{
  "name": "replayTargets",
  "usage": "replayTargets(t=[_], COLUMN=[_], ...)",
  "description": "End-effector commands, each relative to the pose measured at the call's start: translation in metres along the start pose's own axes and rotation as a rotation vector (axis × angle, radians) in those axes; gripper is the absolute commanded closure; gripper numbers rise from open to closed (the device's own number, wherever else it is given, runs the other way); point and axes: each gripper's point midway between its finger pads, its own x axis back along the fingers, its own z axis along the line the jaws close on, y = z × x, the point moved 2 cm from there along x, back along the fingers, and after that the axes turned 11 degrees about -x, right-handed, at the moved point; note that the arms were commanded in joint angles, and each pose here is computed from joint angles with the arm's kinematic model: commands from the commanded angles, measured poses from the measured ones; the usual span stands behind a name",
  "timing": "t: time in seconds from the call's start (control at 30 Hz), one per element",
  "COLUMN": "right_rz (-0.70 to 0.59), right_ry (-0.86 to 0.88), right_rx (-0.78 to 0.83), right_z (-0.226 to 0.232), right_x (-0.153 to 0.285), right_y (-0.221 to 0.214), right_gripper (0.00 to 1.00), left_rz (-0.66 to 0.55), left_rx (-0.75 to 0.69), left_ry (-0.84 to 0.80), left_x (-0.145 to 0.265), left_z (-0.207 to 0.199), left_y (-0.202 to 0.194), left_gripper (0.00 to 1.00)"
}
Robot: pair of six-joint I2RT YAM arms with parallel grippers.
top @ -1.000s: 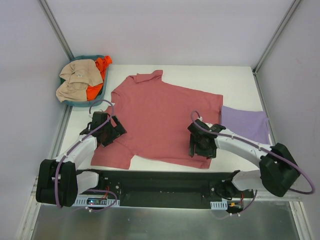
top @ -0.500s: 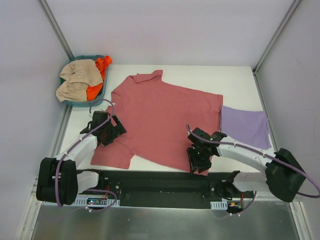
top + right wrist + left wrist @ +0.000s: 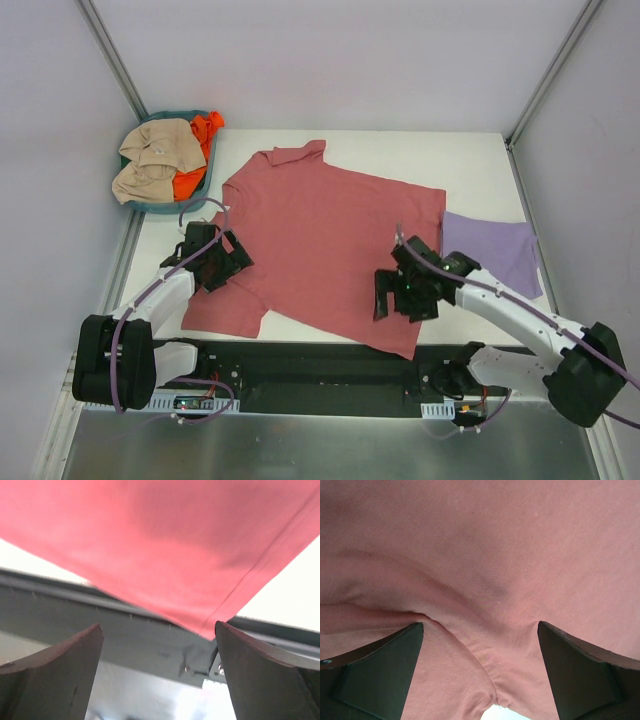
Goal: Fold and stack the t-shirts
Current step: Flatten out the tshirt
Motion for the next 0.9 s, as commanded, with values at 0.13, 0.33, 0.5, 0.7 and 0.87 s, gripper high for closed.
replayTargets(t=[0.13, 0.33, 0.5, 0.7, 0.87], right_rz=[-0.291, -0.237, -0.133, -0.075, 0.005], right_ry=[-0.243, -0.326, -0.276, -0.301, -0.249], right_rx=[-0.208, -0.314, -0.307, -0.263, -0.276], right_z=[-0.016, -0.041, -0.039, -0.037, -0.038], right_x=[0.006, -0.023, -0.055, -0.061, -0.061], right_y=[0.158, 0.258, 0.298, 0.327, 0.354], right_gripper=[0.04, 0.04, 0.01, 0.02, 0.04], left_rz=[0.072, 0.047, 0.029, 0.023, 0.043], left_rx=[-0.002, 0.016, 0.037, 0.078, 0.131], left_ry=[0.075, 0.075, 0.08, 0.135, 0.154], left_x=[-0.002, 0.0, 0.001, -0.003, -0.007], left_z=[0.02, 0.018, 0.018, 0.027, 0.027], left_y=[-0.02, -0.017, -0.014, -0.015, -0.017], left_gripper=[0.01, 0.01, 0.01, 0.01, 0.01])
